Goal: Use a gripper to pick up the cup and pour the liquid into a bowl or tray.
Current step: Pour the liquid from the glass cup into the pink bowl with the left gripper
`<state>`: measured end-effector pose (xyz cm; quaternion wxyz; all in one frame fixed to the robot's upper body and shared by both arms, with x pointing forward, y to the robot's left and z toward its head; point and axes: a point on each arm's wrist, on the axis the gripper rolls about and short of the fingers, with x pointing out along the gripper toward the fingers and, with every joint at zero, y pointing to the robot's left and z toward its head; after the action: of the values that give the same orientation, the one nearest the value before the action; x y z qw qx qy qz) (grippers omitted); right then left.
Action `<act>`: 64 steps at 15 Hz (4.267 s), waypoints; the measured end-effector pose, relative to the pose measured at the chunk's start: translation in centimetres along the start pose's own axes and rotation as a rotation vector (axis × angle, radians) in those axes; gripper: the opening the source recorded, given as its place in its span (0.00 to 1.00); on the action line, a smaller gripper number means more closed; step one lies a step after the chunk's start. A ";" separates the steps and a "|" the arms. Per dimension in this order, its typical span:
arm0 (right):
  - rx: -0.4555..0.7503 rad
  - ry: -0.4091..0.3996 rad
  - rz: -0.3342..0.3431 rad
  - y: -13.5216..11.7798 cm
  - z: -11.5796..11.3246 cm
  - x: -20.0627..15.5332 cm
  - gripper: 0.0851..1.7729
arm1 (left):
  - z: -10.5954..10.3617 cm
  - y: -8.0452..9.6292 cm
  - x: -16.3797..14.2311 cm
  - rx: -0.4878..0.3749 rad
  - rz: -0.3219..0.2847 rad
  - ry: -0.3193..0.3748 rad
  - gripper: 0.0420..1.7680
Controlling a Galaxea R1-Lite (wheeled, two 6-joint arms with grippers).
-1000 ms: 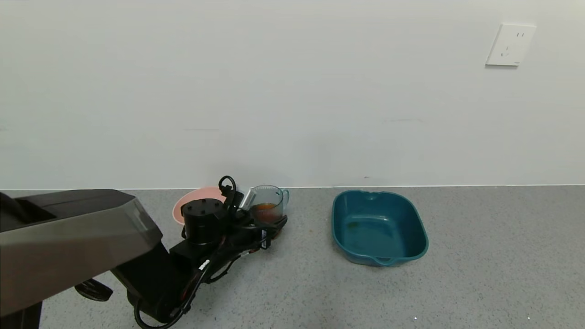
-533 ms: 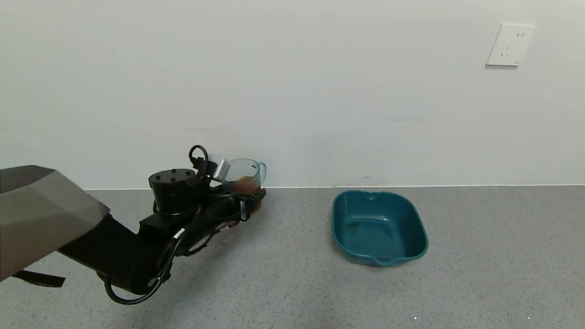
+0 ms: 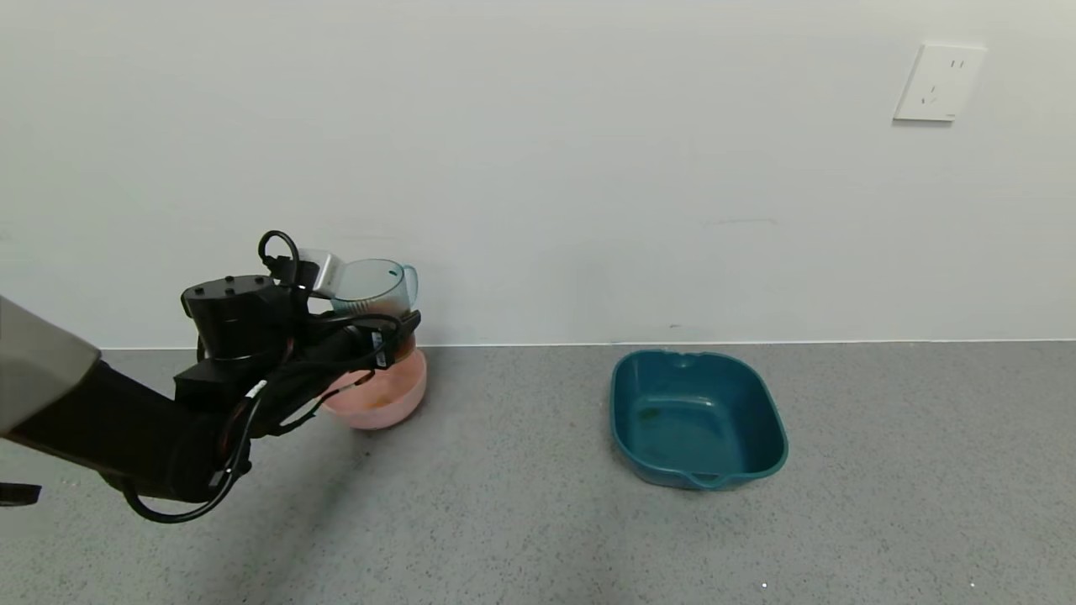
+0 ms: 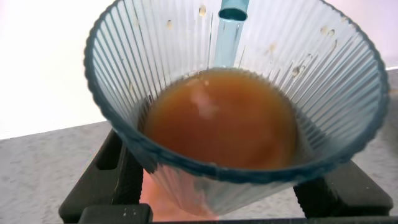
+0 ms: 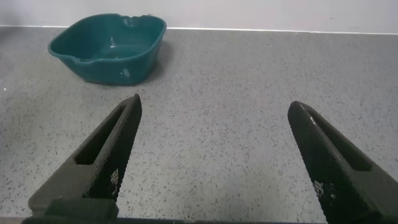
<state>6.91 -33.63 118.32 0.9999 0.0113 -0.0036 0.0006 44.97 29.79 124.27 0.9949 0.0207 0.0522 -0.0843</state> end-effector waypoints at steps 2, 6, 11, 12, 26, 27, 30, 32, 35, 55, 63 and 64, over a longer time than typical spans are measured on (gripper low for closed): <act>0.000 0.000 0.000 0.0 0.0 0.0 0.96 | -0.1 1.8 -0.2 -0.006 0.016 0.001 0.74; 0.000 0.000 0.000 0.0 0.0 0.0 0.96 | -0.3 5.4 -0.6 -0.018 0.067 0.019 0.74; 0.000 0.000 0.000 0.0 0.0 0.0 0.96 | -0.4 8.9 -0.7 -0.011 0.123 0.026 0.74; 0.000 0.000 0.000 0.0 0.0 0.0 0.96 | -0.6 9.4 -0.7 -0.003 0.130 0.030 0.74; 0.000 0.000 0.000 0.0 0.0 0.0 0.96 | -3.3 12.2 -0.1 0.125 0.142 0.094 0.74; 0.000 0.000 0.000 0.0 0.0 0.0 0.96 | -3.4 12.2 -0.1 0.134 0.137 0.097 0.74; 0.000 0.000 0.000 0.0 0.0 0.0 0.96 | -3.7 12.1 0.0 0.152 0.128 0.104 0.74; 0.000 0.000 0.000 0.0 0.0 0.0 0.96 | -3.7 11.9 0.0 0.176 0.121 0.107 0.74; 0.000 0.000 0.000 0.0 0.0 0.0 0.96 | -3.7 11.9 0.1 0.201 0.118 0.109 0.74; 0.000 0.000 0.000 0.0 0.0 0.0 0.96 | -3.4 11.9 0.1 0.422 0.115 0.118 0.74; 0.000 0.000 0.000 0.0 0.0 0.0 0.96 | -3.7 11.8 0.0 0.519 0.111 0.140 0.74; 0.001 0.000 0.000 0.0 0.0 0.0 0.96 | -3.7 11.7 0.0 0.534 0.110 0.142 0.74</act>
<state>6.91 -33.63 118.32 0.9999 0.0117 -0.0036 0.0006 46.58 41.54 120.96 0.9511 0.2907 0.0966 -0.0390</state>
